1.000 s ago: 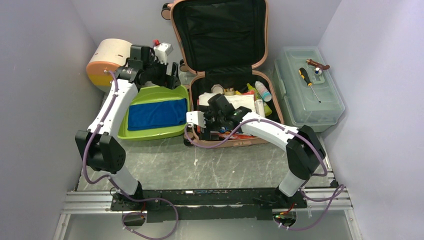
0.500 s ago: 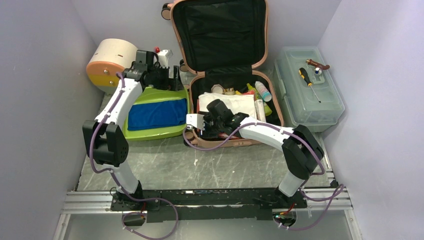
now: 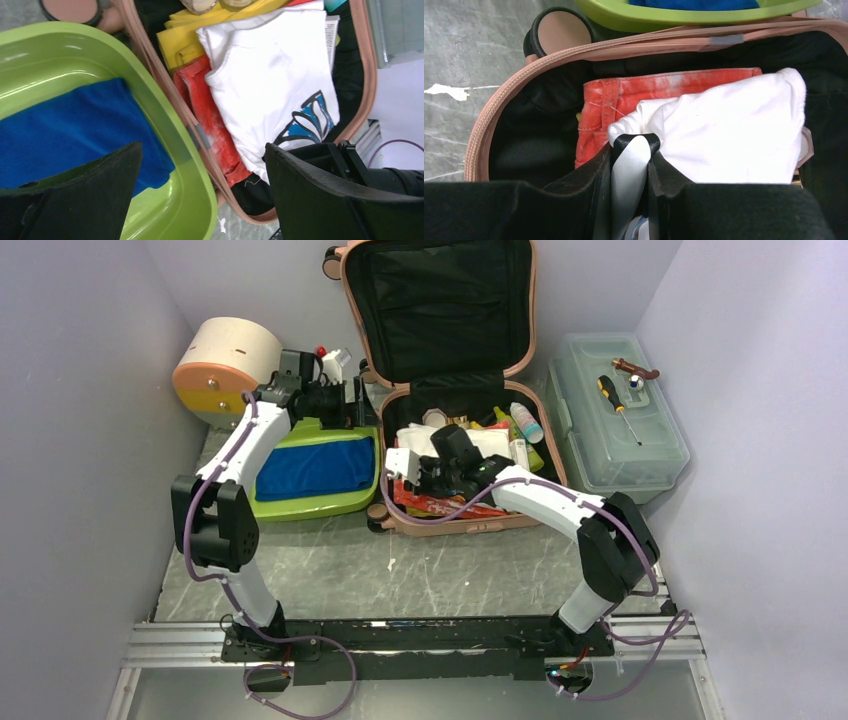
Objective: Open, take out, and arrange the luggage
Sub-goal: Pick up the clothes from the opened luggage, then pass from the right arm to the left
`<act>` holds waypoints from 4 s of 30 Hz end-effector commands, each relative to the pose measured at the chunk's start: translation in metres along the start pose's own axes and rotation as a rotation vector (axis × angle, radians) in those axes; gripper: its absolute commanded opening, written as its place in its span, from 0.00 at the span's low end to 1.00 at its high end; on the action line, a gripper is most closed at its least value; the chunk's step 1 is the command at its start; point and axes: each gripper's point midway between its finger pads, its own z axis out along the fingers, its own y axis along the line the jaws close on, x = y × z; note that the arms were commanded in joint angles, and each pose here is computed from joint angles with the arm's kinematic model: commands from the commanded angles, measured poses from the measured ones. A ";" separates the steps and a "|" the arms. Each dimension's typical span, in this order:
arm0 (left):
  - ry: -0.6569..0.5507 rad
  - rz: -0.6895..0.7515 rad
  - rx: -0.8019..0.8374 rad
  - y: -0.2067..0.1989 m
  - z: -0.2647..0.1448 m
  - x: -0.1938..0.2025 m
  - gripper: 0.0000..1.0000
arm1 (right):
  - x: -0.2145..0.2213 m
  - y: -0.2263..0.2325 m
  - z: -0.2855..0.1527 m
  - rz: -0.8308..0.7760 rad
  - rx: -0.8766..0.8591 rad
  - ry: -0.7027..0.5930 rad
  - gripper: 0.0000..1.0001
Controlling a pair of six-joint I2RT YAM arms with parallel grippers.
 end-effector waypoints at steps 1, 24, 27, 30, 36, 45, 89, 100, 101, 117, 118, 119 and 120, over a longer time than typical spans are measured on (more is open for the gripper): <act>-0.025 -0.008 0.108 -0.035 -0.003 -0.008 0.98 | -0.033 -0.032 -0.031 0.037 0.052 -0.126 0.20; 0.033 0.027 0.153 -0.062 0.014 0.017 0.97 | -0.037 -0.030 -0.034 0.129 -0.025 -0.186 0.41; 0.039 0.031 0.156 -0.065 0.016 0.019 0.97 | -0.036 -0.031 -0.035 0.139 -0.026 -0.190 0.41; 0.045 0.033 0.158 -0.066 0.018 0.020 0.97 | -0.035 -0.030 -0.034 0.142 -0.030 -0.192 0.39; 0.051 0.045 0.158 -0.069 0.020 0.024 0.97 | -0.038 -0.029 -0.034 0.157 -0.050 -0.204 0.49; 0.065 0.022 0.168 -0.073 0.024 0.029 0.97 | -0.028 -0.032 -0.029 0.150 -0.028 -0.168 0.12; 0.272 -0.552 0.246 -0.089 0.066 0.062 0.99 | -0.021 -0.070 -0.087 0.117 0.114 -0.218 0.00; 0.281 -0.645 0.372 -0.092 0.060 0.054 0.99 | -0.016 -0.068 -0.079 0.128 0.092 -0.204 0.00; 0.285 -0.651 0.375 -0.092 0.061 0.055 1.00 | -0.015 -0.068 -0.078 0.131 0.089 -0.202 0.00; 0.311 -0.671 0.345 -0.090 0.076 0.071 0.99 | -0.021 -0.062 -0.075 0.145 0.048 -0.225 0.00; 0.313 -0.669 0.339 -0.090 0.078 0.073 0.99 | -0.021 -0.062 -0.075 0.144 0.049 -0.226 0.00; 0.320 -0.668 0.333 -0.090 0.081 0.076 0.99 | -0.021 -0.061 -0.075 0.143 0.046 -0.227 0.00; 0.324 -0.665 0.332 -0.091 0.082 0.078 0.99 | -0.021 -0.061 -0.076 0.143 0.047 -0.228 0.00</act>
